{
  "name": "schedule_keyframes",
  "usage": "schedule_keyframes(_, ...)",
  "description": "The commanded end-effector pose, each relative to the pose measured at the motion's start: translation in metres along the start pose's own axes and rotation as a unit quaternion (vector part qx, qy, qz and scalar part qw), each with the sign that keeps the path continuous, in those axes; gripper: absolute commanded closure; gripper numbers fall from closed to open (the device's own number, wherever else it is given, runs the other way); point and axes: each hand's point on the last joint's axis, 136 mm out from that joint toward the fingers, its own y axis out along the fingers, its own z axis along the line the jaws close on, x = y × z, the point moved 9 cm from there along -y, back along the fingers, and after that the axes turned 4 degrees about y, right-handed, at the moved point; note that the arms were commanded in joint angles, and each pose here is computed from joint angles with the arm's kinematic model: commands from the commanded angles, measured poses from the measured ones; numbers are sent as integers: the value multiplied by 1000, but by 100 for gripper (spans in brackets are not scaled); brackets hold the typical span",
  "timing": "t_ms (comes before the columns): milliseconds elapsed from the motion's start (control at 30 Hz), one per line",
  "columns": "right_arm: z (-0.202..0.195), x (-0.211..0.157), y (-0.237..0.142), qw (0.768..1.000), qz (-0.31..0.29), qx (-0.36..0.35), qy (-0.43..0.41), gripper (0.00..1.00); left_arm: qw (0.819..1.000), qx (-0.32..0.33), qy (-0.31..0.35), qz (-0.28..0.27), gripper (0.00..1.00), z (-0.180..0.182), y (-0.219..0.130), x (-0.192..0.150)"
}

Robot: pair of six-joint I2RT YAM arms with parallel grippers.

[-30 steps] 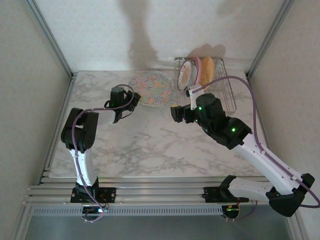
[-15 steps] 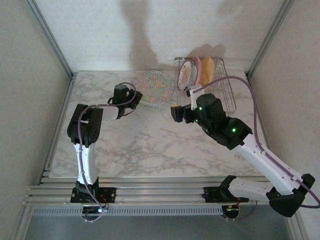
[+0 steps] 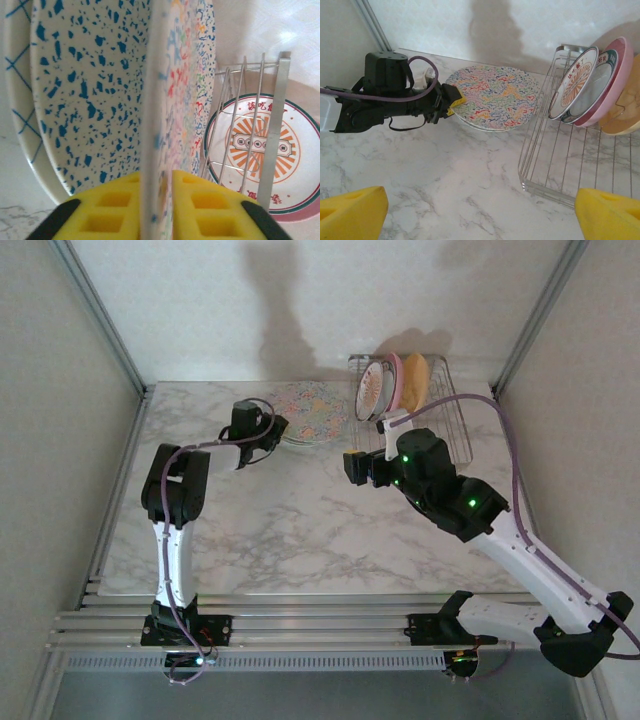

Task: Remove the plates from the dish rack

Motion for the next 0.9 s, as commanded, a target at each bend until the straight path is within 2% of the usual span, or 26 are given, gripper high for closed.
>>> schedule_keyframes(0, 1, -3, -5, 1000, -1, 5, 10, 4, 1000, 1, 7, -1, 72, -8, 2, 7)
schedule_keyframes(133, 0, -3, -6, 1000, -2, 4, 12, 3, 999, 35, 7, 3, 43, -11, 0, 9)
schedule_keyframes(200, 0, -3, -6, 1000, -1, 3, 12, 3, 999, 53, 8, 4, 38, -13, -2, 9)
schedule_keyframes(300, 0, -3, -5, 1000, -1, 5, 14, 3, 998, 68, 3, 6, 35, -14, -4, 10)
schedule_keyframes(633, 1, -2, -3, 1000, 1, 4, 19, 3, 992, 122, 13, 2, 33, -18, -6, 16)
schedule_keyframes(867, 1, -2, -4, 1000, 3, 4, 20, 3, 988, 154, 5, 15, 33, -8, 4, 18)
